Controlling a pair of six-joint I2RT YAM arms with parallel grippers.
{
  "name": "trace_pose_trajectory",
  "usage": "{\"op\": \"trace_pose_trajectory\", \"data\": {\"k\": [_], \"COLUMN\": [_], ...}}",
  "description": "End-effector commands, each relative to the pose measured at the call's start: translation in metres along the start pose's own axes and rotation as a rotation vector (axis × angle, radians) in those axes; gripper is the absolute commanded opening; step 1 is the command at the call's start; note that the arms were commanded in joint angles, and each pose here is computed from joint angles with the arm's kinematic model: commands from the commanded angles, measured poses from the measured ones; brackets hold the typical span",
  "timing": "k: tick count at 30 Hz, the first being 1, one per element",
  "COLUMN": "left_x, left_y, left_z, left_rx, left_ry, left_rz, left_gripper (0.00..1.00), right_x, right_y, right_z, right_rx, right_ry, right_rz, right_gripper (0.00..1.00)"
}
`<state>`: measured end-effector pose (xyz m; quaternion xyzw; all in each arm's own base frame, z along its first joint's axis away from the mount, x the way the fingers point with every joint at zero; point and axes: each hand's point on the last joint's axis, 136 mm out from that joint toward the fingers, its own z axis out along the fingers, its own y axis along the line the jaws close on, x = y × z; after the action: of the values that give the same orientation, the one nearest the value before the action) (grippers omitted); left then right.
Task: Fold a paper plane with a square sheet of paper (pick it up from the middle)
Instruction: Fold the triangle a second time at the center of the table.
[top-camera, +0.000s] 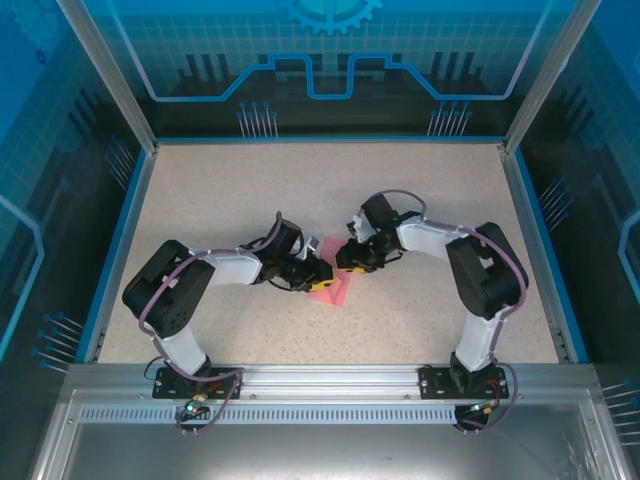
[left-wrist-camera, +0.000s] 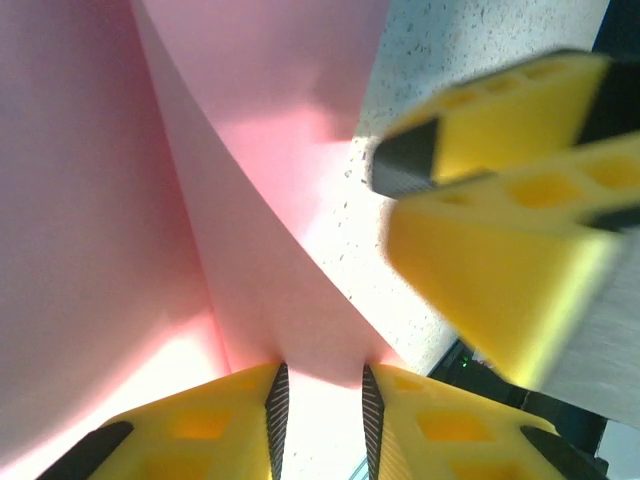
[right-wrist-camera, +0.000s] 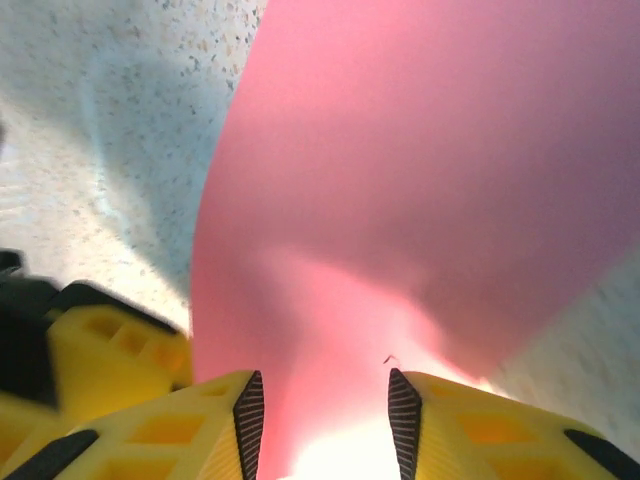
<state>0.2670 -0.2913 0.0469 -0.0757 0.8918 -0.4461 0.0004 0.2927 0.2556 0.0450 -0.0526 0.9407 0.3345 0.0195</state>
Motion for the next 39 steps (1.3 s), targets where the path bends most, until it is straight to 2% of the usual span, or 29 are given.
{"op": "trace_pose_trajectory", "data": {"k": [1, 10, 21, 35, 39], "left_x": [-0.004, -0.007, -0.007, -0.006, -0.006], "left_y": [-0.008, -0.002, -0.002, -0.007, -0.019], "left_z": [0.003, 0.005, 0.005, 0.003, 0.001], "left_rx": [0.016, -0.005, -0.001, 0.011, 0.048], "left_ry": [0.002, -0.013, -0.016, -0.013, -0.010], "left_rz": [-0.002, -0.021, -0.025, -0.020, 0.005], "left_gripper": [0.30, 0.30, 0.29, 0.29, 0.29], "right_x": [0.000, 0.034, 0.039, 0.029, 0.028], "right_y": [0.012, 0.018, 0.025, 0.016, 0.005], "right_z": [-0.024, -0.012, 0.005, 0.006, 0.008], "right_rx": [-0.096, -0.161, -0.140, -0.082, -0.025], "right_ry": [-0.059, 0.013, 0.062, 0.029, 0.027], "right_rz": [0.017, -0.017, -0.053, -0.043, -0.033], "right_gripper": [0.44, 0.47, 0.33, 0.14, 0.13]}}
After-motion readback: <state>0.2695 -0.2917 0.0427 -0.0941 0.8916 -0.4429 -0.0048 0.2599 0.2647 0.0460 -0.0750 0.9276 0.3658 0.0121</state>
